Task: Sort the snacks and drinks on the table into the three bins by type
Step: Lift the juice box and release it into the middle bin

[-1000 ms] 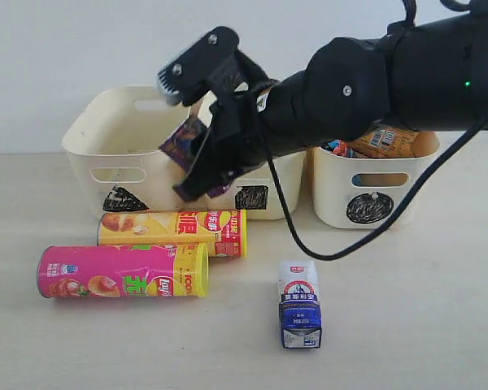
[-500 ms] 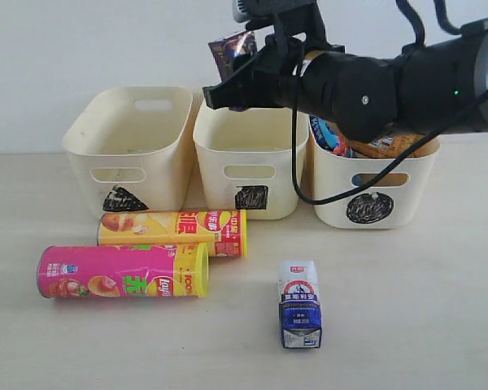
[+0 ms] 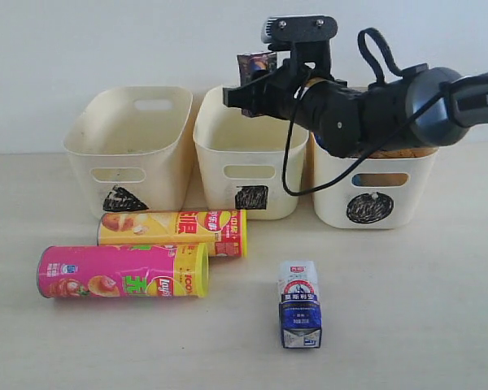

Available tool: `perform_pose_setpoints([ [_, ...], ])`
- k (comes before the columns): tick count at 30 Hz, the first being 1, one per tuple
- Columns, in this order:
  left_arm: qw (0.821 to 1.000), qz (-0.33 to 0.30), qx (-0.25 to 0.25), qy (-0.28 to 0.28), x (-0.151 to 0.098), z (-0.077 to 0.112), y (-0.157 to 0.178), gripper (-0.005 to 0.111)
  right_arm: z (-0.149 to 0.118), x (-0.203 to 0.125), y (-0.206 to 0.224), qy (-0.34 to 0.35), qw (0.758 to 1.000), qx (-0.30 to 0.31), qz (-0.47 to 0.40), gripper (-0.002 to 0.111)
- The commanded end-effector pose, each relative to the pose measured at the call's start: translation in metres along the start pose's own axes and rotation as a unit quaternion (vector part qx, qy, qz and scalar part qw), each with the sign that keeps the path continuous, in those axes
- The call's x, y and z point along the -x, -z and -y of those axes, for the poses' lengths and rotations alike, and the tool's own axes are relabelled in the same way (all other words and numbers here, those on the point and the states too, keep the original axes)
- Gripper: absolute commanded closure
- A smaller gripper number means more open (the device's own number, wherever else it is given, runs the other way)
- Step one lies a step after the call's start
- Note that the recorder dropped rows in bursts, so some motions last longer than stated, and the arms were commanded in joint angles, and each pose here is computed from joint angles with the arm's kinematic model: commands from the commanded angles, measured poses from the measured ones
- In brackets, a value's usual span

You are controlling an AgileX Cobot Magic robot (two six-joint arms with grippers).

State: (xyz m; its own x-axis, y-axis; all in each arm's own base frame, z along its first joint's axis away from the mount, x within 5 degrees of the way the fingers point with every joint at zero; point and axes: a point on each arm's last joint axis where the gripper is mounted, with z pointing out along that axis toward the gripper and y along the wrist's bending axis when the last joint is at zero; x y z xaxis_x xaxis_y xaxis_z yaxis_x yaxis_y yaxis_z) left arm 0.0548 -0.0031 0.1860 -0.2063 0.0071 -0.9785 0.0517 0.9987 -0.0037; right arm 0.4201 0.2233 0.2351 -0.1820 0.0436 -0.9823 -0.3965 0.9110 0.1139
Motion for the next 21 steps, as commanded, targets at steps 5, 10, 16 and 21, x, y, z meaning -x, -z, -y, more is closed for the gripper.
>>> perform_pose_setpoints([
  [5,1.000,0.006,0.002,-0.001,0.0016,-0.0002,0.0005,0.103,-0.0017,0.0062,-0.0144,0.041,0.999,0.008,-0.021,0.086],
  [10,1.000,0.008,0.002,-0.001,0.0018,-0.0003,0.0005,0.103,-0.0017,0.0064,-0.0144,0.058,0.998,0.008,-0.020,0.038],
  [16,1.000,0.008,0.002,-0.001,0.0018,-0.0003,0.0005,0.103,-0.0017,0.0057,-0.0144,0.064,0.998,0.008,-0.024,0.036],
  [21,1.000,0.008,0.002,-0.001,0.0018,-0.0003,0.0005,0.103,-0.0036,0.0118,-0.0070,0.064,0.996,0.015,-0.060,0.036],
])
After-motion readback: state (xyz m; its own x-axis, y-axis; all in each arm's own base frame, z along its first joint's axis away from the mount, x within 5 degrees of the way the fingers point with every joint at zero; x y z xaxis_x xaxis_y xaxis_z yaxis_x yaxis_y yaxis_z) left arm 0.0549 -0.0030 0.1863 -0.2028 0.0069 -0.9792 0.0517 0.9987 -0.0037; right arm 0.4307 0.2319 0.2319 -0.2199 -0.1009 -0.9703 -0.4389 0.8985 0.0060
